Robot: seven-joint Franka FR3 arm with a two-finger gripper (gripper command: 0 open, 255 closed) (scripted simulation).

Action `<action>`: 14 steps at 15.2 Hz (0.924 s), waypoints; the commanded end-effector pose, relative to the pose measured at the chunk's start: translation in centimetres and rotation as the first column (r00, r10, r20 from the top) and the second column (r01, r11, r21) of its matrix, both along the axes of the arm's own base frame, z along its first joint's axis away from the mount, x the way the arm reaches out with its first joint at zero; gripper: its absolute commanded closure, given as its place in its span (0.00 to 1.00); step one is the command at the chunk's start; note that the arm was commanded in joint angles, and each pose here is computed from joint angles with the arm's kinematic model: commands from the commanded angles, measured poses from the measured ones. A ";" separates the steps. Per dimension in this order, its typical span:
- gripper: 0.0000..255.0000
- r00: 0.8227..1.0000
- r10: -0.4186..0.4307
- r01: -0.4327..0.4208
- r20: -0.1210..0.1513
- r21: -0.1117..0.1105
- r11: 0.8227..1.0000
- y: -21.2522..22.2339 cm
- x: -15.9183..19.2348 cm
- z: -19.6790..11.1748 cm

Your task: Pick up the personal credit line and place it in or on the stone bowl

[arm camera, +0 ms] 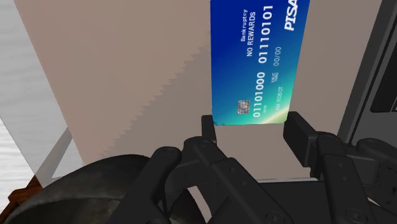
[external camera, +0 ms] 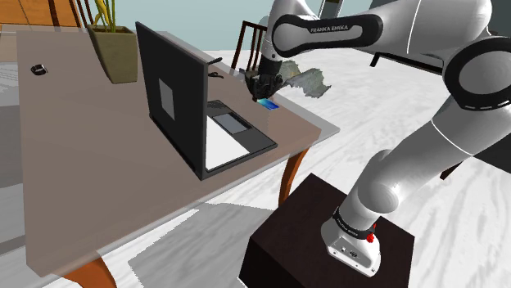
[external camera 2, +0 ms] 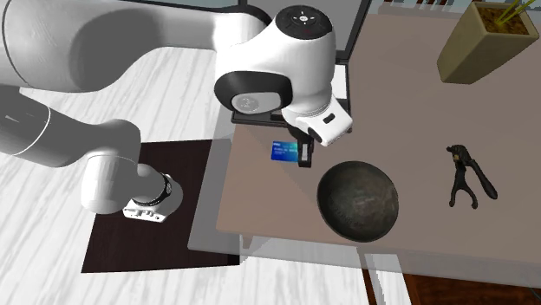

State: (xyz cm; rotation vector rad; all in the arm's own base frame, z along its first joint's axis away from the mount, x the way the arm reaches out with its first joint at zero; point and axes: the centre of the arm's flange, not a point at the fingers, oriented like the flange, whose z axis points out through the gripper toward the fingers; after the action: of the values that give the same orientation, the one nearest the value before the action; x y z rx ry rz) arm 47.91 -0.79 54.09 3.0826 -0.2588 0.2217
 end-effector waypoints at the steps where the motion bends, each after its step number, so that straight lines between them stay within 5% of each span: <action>1: 1.00 1.000 0.000 0.000 -0.001 0.000 1.000 0.0 0.1 1.1; 14: 1.00 1.000 0.000 0.000 -0.001 0.000 1.000 0.0 0.1 7.9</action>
State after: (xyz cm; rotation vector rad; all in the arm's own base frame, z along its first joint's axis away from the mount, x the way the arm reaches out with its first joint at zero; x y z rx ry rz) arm 48.02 -0.81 61.52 3.0827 -0.2586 0.2215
